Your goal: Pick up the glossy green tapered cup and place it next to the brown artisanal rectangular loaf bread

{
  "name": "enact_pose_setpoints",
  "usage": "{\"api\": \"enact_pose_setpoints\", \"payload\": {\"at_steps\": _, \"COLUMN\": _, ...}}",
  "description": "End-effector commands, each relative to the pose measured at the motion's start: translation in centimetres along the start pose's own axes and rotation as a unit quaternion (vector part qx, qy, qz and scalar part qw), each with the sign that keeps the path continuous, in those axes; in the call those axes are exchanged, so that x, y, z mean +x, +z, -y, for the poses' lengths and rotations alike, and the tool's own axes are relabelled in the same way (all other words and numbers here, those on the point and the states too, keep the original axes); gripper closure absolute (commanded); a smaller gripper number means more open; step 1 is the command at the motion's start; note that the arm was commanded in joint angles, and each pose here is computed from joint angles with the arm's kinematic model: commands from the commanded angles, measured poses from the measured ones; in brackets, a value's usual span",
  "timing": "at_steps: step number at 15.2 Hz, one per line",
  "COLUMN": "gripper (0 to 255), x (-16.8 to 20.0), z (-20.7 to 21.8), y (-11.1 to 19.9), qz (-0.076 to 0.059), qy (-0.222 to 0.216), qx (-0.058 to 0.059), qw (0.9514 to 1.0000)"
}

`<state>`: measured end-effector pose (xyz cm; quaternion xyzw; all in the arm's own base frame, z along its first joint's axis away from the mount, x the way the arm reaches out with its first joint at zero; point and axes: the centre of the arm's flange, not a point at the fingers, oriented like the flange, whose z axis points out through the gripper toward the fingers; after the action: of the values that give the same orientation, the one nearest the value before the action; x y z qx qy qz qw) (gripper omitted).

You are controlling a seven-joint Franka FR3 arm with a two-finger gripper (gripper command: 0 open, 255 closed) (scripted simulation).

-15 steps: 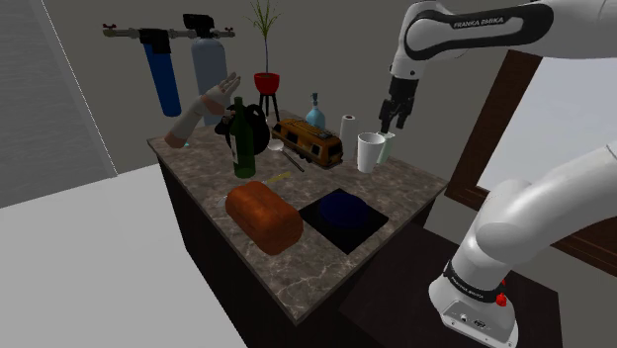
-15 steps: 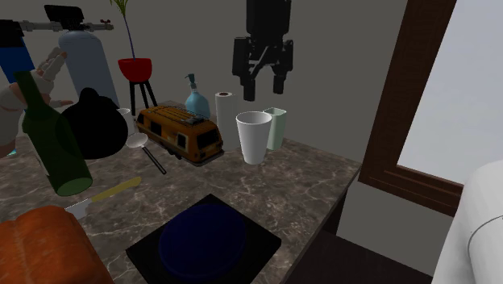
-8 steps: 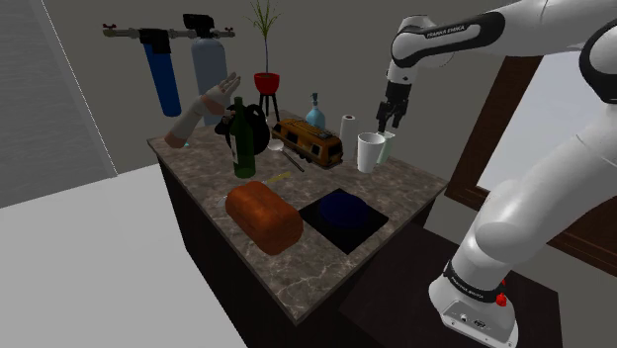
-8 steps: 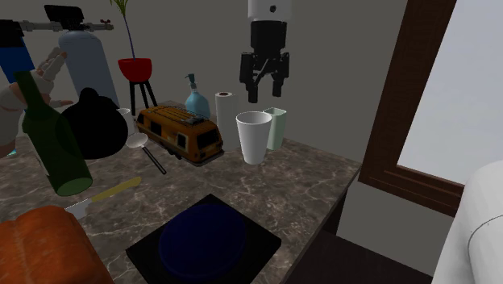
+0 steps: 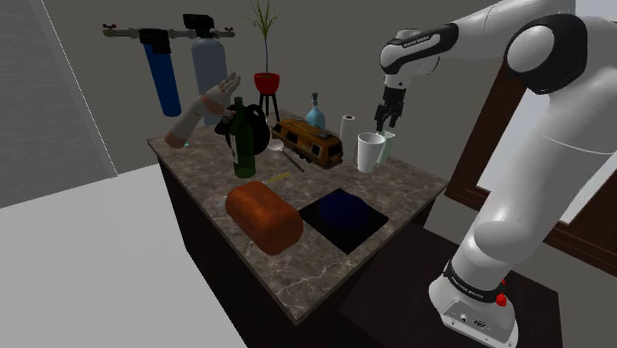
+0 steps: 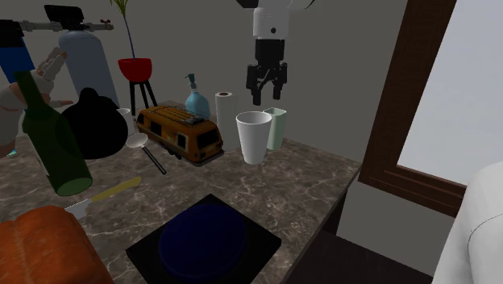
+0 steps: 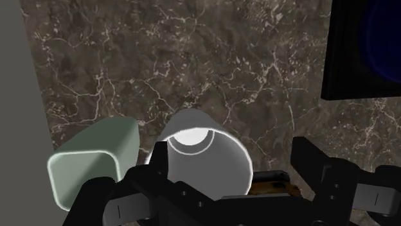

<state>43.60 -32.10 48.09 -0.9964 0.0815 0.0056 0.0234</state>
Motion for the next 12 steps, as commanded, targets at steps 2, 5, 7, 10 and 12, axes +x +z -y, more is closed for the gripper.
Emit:
{"api": "enact_pose_setpoints", "payload": {"at_steps": 2, "gripper": 0, "x": 2.1, "z": -3.5, "y": 1.4, "qz": -0.001, "qy": 0.000, "qx": -0.002, "qw": 1.0000}}
{"api": "enact_pose_setpoints", "payload": {"at_steps": 5, "gripper": 0, "x": 4.2, "z": -6.6, "y": 2.5, "qz": -0.002, "qy": 0.000, "qx": -0.003, "qw": 1.0000}}
{"api": "enact_pose_setpoints", "payload": {"at_steps": 7, "gripper": 0, "x": 5.6, "z": -8.7, "y": 3.2, "qz": -0.003, "qy": 0.001, "qx": -0.003, "qw": 1.0000}}
{"api": "enact_pose_setpoints", "payload": {"at_steps": 10, "gripper": 0, "x": 6.7, "z": -10.3, "y": 4.3, "qz": -0.003, "qy": 0.001, "qx": -0.004, "qw": 1.0000}}
{"api": "enact_pose_setpoints", "payload": {"at_steps": 12, "gripper": 0, "x": 6.7, "z": -10.3, "y": 5.4, "qz": -0.003, "qy": 0.001, "qx": -0.004, "qw": 1.0000}}
